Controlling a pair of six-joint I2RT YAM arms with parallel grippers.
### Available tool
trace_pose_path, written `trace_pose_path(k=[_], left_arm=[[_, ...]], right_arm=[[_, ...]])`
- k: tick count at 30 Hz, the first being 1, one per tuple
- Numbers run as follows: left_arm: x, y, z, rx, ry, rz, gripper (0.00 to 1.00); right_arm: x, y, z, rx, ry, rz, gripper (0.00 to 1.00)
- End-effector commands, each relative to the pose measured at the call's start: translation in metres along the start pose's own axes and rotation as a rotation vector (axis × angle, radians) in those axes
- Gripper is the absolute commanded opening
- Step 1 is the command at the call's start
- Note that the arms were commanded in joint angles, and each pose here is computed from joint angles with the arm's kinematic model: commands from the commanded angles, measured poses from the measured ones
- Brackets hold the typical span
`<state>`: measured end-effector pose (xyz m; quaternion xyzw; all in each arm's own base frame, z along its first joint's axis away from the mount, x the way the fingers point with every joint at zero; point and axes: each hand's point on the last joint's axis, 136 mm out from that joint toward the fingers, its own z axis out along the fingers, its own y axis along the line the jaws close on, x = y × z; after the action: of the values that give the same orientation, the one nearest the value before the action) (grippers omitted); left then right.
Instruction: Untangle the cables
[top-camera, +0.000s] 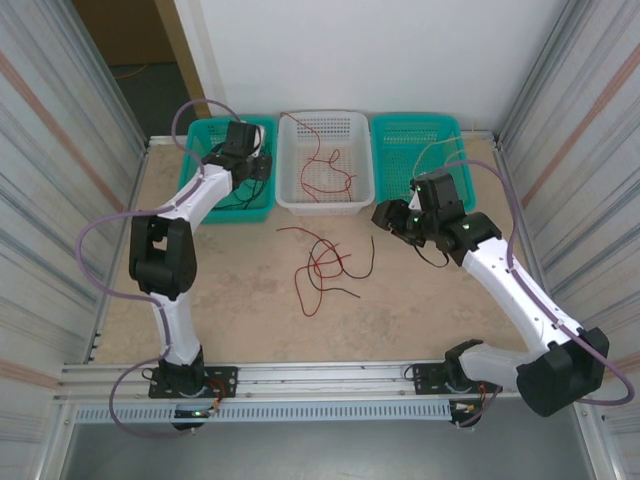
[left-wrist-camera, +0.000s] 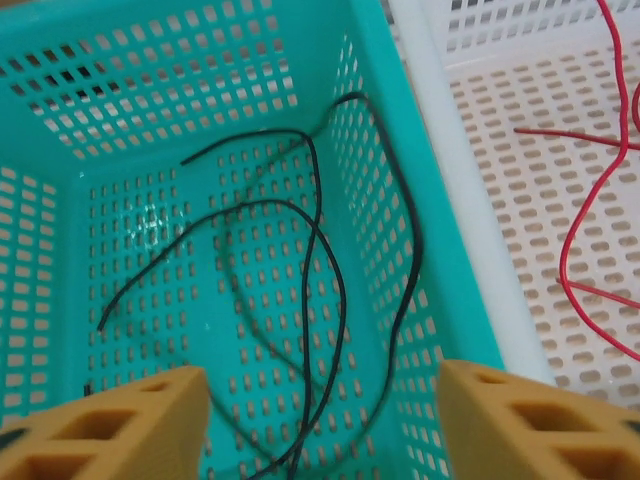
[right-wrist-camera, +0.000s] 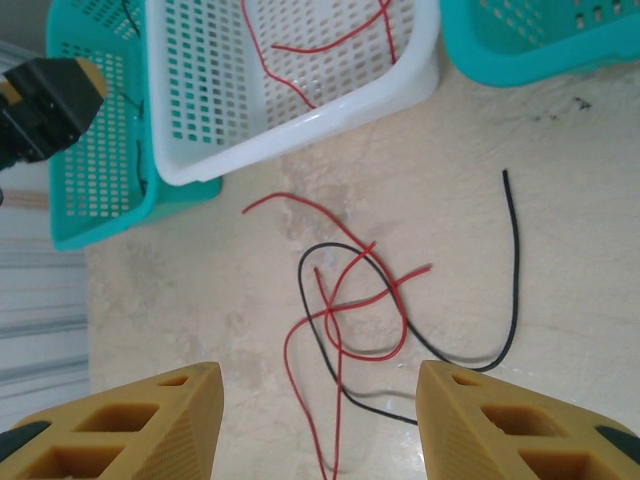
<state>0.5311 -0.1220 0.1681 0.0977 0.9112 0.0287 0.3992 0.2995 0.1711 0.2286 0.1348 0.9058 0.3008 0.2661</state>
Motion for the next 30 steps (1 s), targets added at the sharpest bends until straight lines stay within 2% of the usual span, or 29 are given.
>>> trace_pose_path(k=[1,5,9,13,16,19,23,30], left_arm=[[-0.023,-0.008,-0.042,0.003,-0.089,0.016,0.69],[-0.028,-0.016,-0.084,0.014,-0.119,0.013,0.69],[-0.015,-0.027,-0.133,0.086,-0.125,-0.076,0.66],[0.021,-0.06,-0.183,0.288,-0.132,-0.146,0.66],[0.066,-0.076,-0.206,0.395,-0.062,-0.227,0.65],[0.112,-0.083,-0.219,0.477,0.032,-0.34,0.57],[0.154,-0.081,-0.227,0.508,0.081,-0.452,0.5],[0.184,-0.091,-0.215,0.545,0.153,-0.569,0.43]], right_arm=[[0.007,-0.019,0.006,0.07,0.034,-0.025,0.53],[0.016,-0.035,0.017,0.133,0.076,-0.027,0.56],[0.029,-0.054,0.037,0.203,0.154,-0.028,0.58],[0.046,-0.062,0.061,0.254,0.233,-0.074,0.58],[0.066,-0.053,0.081,0.286,0.314,-0.191,0.57],[0.091,-0.046,0.099,0.333,0.426,-0.291,0.53],[0.116,-0.04,0.118,0.386,0.482,-0.369,0.51],[0.141,-0.03,0.139,0.387,0.522,-0.372,0.47]])
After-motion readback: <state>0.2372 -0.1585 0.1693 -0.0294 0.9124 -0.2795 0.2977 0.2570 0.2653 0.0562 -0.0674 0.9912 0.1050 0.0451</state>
